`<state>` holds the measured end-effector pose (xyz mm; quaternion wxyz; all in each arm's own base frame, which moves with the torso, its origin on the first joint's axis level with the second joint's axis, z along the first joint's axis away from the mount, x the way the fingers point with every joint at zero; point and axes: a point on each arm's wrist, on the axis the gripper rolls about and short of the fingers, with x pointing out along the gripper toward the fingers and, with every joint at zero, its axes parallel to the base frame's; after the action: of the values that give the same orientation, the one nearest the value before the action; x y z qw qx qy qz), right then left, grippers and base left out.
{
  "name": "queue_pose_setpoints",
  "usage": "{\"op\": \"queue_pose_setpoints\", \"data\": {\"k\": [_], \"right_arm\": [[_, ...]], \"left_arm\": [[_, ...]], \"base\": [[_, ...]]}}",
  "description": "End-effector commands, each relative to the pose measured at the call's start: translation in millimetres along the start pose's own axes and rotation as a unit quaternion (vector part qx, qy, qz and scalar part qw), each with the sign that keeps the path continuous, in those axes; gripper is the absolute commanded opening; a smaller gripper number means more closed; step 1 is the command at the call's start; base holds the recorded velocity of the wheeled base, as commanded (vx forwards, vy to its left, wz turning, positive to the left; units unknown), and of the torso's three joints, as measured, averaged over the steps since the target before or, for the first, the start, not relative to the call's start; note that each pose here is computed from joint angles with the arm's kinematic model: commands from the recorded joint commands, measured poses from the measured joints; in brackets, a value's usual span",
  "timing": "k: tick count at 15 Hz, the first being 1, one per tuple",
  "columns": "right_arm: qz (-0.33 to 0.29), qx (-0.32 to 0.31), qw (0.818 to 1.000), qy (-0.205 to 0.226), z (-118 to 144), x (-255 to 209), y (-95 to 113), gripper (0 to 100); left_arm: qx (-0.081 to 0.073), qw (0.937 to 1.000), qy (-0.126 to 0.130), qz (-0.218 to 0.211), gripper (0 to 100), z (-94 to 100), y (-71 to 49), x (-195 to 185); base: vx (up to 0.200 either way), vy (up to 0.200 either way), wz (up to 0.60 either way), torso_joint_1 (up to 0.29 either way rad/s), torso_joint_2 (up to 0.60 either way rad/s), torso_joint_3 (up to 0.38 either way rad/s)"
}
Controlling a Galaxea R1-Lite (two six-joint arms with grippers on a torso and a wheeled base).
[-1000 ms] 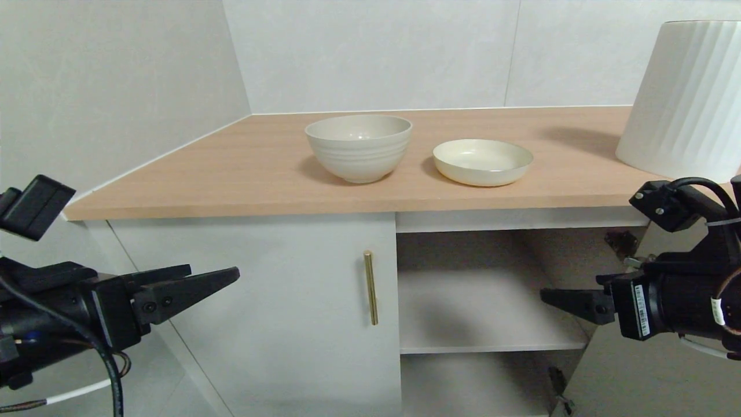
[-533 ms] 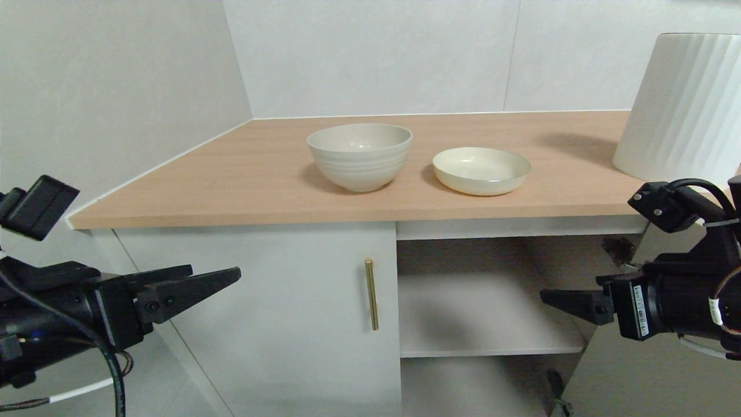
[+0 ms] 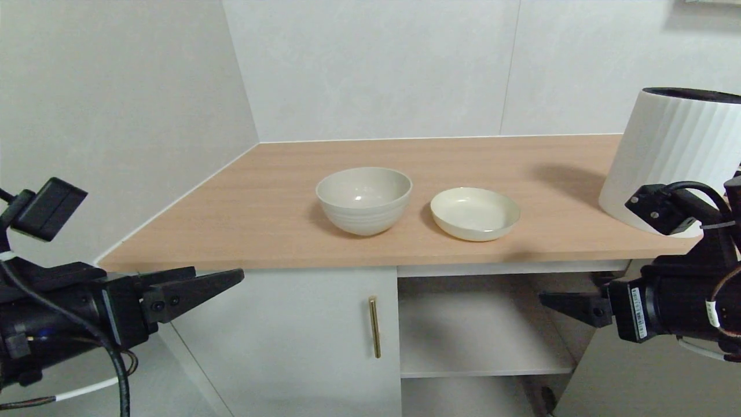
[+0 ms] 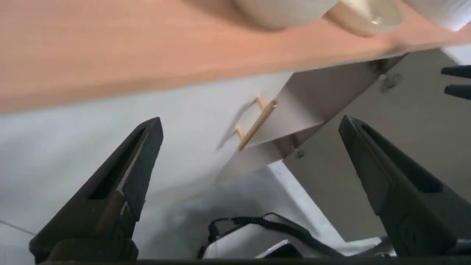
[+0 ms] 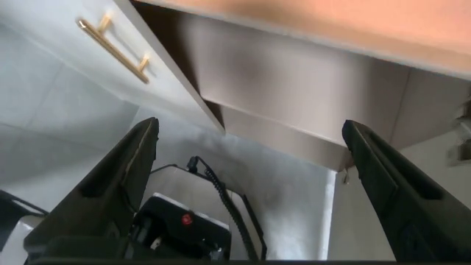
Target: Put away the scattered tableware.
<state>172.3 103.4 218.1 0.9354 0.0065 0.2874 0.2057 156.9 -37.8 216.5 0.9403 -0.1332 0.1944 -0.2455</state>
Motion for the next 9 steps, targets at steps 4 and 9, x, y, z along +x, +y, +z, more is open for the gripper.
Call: {"op": "queue_pose_setpoints", "data": {"k": [4, 9], "right_arm": [[-0.001, -0.003, 1.0, 0.006, -1.1, 2.9, 0.1, 100], [-0.001, -0.006, 1.0, -0.003, 2.9, 16.6, 1.3, 100]], "left_arm": [[-0.014, 0.9996, 0.005, -0.024, 100, 5.4, -1.1, 4.3], [-0.028, 0.9987, 0.028, -0.032, 100, 19.1, -3.8, 13.5]], "base": [[0.0, 0.0, 0.0, 0.193, -0.48, -0.284], [0.0, 0.0, 0.0, 0.183, -0.42, -0.24]]}}
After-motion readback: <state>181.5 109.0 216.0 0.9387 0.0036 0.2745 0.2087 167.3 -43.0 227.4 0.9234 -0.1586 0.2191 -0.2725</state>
